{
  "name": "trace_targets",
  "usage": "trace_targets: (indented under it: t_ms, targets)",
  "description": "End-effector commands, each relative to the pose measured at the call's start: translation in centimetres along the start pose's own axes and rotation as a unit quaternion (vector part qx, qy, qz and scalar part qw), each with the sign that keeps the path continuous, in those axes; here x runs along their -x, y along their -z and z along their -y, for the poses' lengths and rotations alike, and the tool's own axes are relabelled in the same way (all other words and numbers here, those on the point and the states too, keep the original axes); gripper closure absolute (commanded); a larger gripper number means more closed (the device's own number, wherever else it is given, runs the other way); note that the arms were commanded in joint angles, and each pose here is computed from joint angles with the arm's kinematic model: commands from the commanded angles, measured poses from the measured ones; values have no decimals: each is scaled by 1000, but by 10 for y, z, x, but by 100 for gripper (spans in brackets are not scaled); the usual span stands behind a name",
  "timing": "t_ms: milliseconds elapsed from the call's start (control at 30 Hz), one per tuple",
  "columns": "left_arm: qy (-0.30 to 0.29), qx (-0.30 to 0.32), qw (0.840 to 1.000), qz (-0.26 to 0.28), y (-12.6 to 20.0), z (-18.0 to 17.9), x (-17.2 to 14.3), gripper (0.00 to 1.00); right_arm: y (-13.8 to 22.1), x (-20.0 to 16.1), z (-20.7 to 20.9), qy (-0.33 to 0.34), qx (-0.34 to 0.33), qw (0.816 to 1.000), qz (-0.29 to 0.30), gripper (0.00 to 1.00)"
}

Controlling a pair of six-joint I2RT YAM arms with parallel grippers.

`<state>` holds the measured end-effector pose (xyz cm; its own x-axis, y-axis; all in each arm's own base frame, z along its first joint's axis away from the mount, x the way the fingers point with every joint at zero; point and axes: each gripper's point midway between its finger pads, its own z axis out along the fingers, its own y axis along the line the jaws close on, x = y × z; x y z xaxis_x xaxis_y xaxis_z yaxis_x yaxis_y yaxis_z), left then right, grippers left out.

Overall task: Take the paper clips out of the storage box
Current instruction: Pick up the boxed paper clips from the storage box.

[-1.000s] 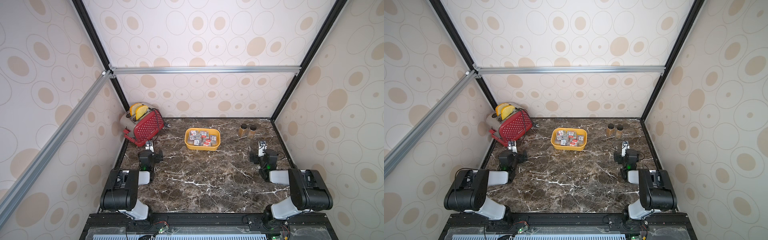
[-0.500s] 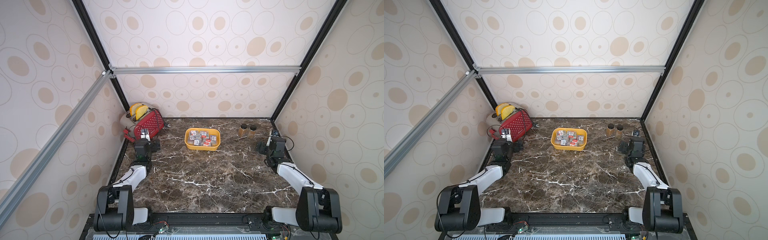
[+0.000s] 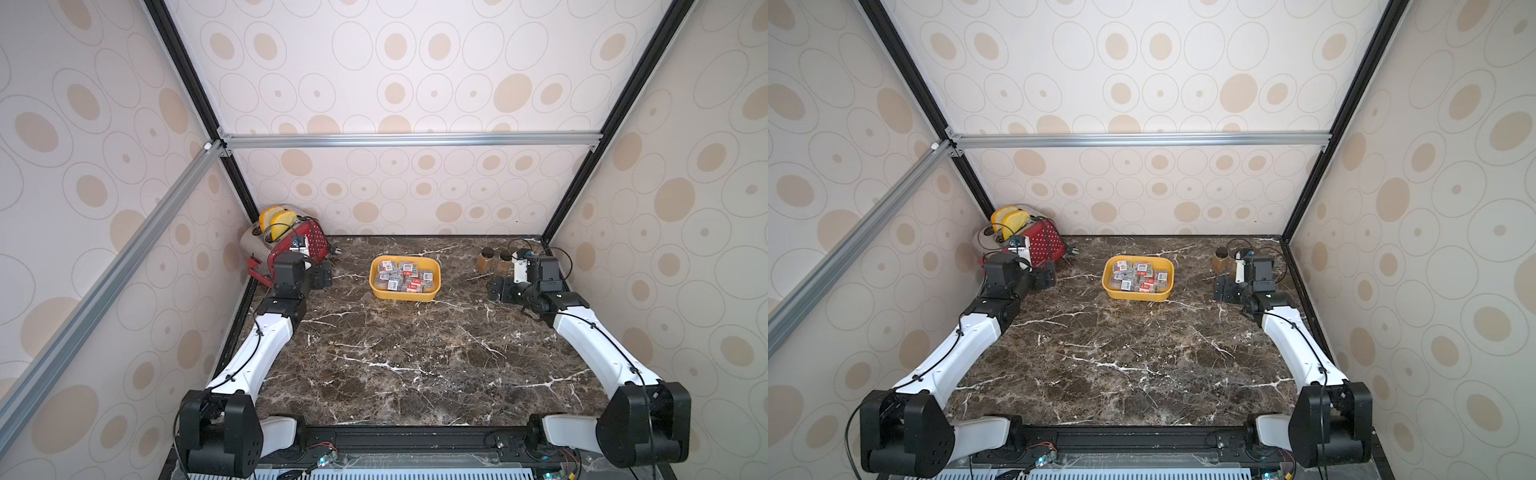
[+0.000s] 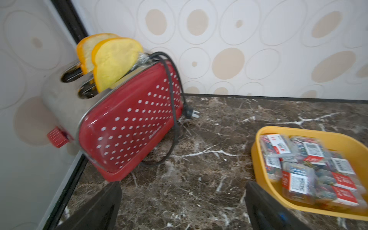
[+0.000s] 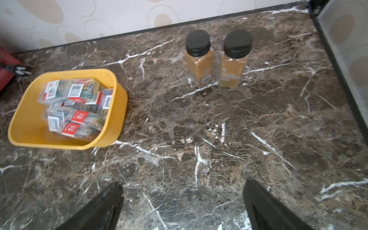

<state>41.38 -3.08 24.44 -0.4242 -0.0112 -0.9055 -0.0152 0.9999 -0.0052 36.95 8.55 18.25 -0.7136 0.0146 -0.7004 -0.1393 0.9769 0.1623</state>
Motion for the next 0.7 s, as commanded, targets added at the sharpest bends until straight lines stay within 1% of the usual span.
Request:
trace_targets:
  t_ms: [0, 100, 200, 300, 400, 533, 600, 667]
  targets:
    - [-11, -27, 998, -49, 3, 25, -2, 2, 1, -13, -20, 31, 28, 998, -53, 0]
    - [-30, -41, 996, -72, -1, 46, -1, 4, 3, -10, -29, 45, 37, 996, -61, 0]
    - [-46, -52, 994, -83, -8, 65, 1, 5, 7, -9, -45, 71, 51, 994, -68, 0]
    - [-58, -66, 991, -104, -19, 82, 3, 7, 10, -8, -54, 80, 70, 992, -75, 0]
    - [-67, -68, 988, -125, -30, 94, 1, 8, 9, -4, -63, 93, 90, 989, -71, 0]
    - [-66, -79, 987, -126, -36, 113, 2, 8, -2, 8, -74, 107, 110, 985, -76, 1]
    - [-67, -101, 981, -149, -43, 127, -2, 8, -10, 11, -79, 108, 114, 983, -92, 2]
    - [-85, -97, 977, -172, -53, 133, -10, 8, -17, 14, -83, 111, 112, 983, -97, 2]
